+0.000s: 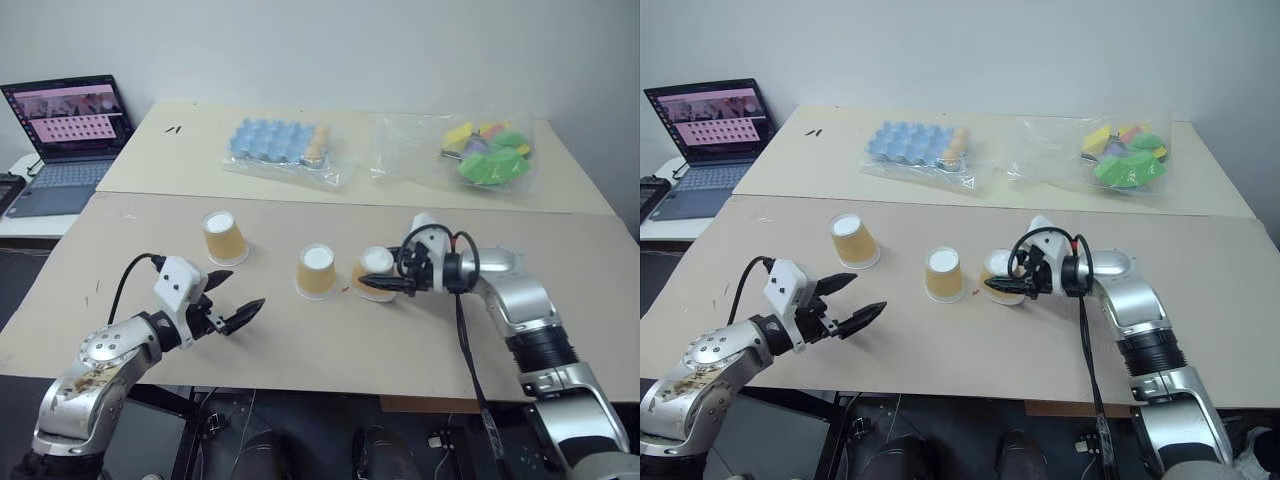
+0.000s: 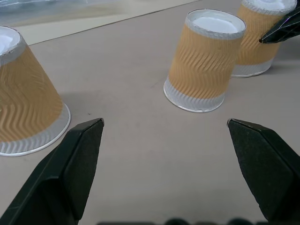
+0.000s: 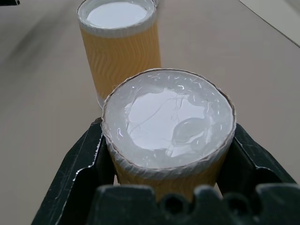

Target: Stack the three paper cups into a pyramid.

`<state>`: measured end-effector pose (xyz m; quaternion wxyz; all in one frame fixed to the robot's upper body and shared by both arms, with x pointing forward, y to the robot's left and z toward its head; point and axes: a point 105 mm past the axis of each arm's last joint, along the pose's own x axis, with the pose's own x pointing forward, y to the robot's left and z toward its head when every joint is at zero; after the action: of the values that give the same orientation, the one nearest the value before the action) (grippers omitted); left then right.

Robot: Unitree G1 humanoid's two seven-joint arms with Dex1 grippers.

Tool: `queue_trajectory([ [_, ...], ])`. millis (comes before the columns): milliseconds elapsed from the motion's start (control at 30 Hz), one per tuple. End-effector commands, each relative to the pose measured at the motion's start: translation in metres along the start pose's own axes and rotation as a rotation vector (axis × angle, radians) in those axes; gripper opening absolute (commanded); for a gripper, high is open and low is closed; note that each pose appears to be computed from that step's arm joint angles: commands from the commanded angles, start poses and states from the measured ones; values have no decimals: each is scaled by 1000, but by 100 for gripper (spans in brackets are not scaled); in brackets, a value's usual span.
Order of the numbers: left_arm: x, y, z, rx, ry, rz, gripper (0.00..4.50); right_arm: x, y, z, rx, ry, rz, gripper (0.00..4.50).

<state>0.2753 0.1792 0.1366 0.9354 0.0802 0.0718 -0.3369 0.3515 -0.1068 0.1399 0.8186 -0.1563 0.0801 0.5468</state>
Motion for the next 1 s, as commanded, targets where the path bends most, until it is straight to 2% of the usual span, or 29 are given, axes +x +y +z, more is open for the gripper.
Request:
queue_trajectory([
  [33,-4,-1,13,39,-33,7,450,7,3,9,-46,-11,15,260],
  [367,-4,-2,11,35,-34,10,450,18,5,13,-35,-34,13,260],
  [433,-4,-3,11,35,-35,11,450,19,4,15,-33,-41,5,357],
  [500,-4,-2,12,34,-36,12,450,20,3,15,-32,-44,-1,400],
  [533,-3,-2,11,34,-36,13,450,20,3,16,-33,-49,-4,439],
  [567,-3,-2,11,34,-36,14,450,20,4,17,-33,-53,-4,446],
  [867,-8,7,7,22,-37,80,450,2,8,45,-35,-141,23,446],
  [1000,-21,41,11,45,-97,312,450,-21,6,74,-22,-238,-19,446],
])
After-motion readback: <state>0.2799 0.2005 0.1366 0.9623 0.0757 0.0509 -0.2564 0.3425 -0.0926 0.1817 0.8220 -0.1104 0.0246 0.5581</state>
